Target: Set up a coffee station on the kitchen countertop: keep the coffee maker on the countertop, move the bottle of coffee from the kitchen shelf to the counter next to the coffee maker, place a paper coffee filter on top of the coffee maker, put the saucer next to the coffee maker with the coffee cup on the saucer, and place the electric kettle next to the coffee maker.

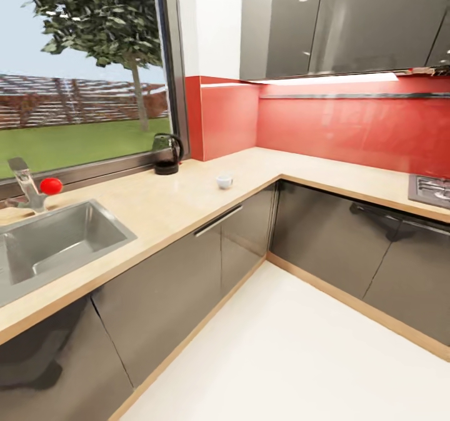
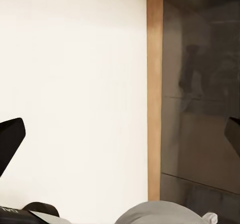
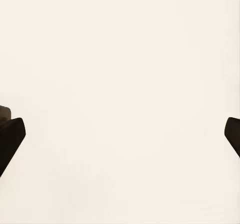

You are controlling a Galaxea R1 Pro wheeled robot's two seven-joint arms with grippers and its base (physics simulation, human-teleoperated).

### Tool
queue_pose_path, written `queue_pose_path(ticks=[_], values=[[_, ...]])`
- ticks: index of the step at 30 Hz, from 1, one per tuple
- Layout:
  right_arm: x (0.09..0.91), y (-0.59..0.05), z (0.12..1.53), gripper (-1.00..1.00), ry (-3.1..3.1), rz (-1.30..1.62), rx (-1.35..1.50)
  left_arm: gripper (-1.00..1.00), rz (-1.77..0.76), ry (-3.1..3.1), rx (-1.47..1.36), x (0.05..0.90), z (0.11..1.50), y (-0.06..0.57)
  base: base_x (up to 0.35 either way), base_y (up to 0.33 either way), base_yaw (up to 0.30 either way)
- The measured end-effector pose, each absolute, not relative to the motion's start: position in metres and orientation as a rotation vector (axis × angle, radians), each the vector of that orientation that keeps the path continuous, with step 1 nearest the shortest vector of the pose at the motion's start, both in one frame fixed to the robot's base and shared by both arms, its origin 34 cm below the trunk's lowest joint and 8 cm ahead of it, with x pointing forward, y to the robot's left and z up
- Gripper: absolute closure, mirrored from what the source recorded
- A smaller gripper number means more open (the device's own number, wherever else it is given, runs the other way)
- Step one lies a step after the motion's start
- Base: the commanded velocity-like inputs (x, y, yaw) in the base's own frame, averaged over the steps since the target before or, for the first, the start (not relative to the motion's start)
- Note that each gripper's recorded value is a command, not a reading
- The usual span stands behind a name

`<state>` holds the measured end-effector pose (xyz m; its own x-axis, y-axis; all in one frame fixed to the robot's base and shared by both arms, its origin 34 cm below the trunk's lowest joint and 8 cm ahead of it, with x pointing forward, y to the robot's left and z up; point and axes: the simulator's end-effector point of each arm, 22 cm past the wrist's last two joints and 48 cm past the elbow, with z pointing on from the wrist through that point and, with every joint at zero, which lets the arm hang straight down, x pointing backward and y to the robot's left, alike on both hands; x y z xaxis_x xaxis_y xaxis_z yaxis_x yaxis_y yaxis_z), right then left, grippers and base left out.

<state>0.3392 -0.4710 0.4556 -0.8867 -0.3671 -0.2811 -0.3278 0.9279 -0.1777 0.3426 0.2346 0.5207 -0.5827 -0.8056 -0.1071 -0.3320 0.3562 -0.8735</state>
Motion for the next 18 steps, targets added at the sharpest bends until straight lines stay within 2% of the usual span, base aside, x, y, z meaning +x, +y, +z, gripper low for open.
queue_pose_path(ticks=[18], values=[[0.3392, -0.471, 0.4555, -1.0, 2.774, -0.18, -0.513, -1.0, -1.166, 2.09, -0.985, 0.3426, 0.5206, 0.2346, 0.24, -0.215, -0.26]])
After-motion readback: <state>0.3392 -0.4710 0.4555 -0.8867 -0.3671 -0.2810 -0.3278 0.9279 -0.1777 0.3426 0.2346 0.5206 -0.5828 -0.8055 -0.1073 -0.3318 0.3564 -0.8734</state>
